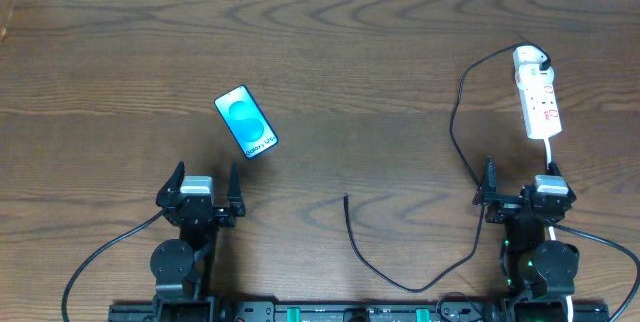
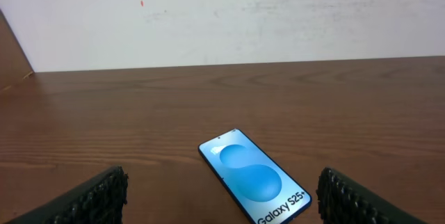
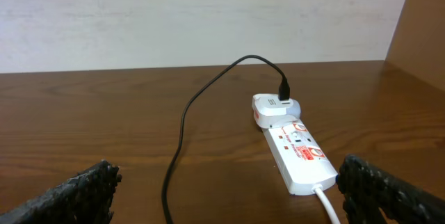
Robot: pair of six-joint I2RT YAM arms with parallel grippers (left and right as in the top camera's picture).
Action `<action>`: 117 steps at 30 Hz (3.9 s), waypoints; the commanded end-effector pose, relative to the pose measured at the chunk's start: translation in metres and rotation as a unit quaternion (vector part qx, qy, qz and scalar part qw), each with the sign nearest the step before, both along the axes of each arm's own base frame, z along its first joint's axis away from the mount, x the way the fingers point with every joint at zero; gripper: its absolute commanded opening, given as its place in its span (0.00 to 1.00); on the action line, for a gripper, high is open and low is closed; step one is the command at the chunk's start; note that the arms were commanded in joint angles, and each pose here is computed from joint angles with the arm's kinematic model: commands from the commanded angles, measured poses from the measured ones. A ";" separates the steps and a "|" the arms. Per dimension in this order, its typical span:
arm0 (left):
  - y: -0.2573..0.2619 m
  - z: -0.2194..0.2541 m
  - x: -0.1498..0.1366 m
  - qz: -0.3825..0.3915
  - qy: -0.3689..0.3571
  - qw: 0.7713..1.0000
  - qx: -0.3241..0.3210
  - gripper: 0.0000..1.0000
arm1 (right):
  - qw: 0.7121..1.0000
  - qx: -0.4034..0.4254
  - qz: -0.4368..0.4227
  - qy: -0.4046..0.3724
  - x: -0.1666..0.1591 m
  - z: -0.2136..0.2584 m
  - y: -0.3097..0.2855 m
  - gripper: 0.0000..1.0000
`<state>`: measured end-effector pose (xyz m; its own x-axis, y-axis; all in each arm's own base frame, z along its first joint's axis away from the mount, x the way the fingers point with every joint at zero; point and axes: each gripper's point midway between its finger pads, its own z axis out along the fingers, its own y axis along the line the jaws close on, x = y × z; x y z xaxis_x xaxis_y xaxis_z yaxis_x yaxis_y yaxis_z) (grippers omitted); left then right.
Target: Plug charger to phone and switch on socket
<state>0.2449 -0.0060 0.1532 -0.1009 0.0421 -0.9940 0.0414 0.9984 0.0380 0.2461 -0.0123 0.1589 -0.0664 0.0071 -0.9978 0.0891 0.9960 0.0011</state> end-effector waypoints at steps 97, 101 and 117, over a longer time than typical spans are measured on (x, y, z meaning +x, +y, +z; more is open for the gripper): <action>0.000 0.042 0.003 0.002 0.133 0.991 -0.012 0.87 | 1.000 -0.007 0.005 -0.001 0.000 0.001 0.002 0.99; 0.000 0.048 0.013 0.003 0.188 0.982 -0.012 0.87 | 1.000 -0.007 0.005 -0.001 0.000 0.001 0.002 0.99; 0.003 0.043 0.051 0.015 0.319 0.947 -0.023 0.87 | 1.000 -0.007 0.005 -0.001 0.000 0.001 0.002 0.99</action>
<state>0.2898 -0.0058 0.1880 -0.6824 0.0248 -0.7306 0.0455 0.9989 -0.0087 0.2461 -0.0123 0.1589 -0.0664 0.0071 -0.9978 0.0887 0.9961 0.0011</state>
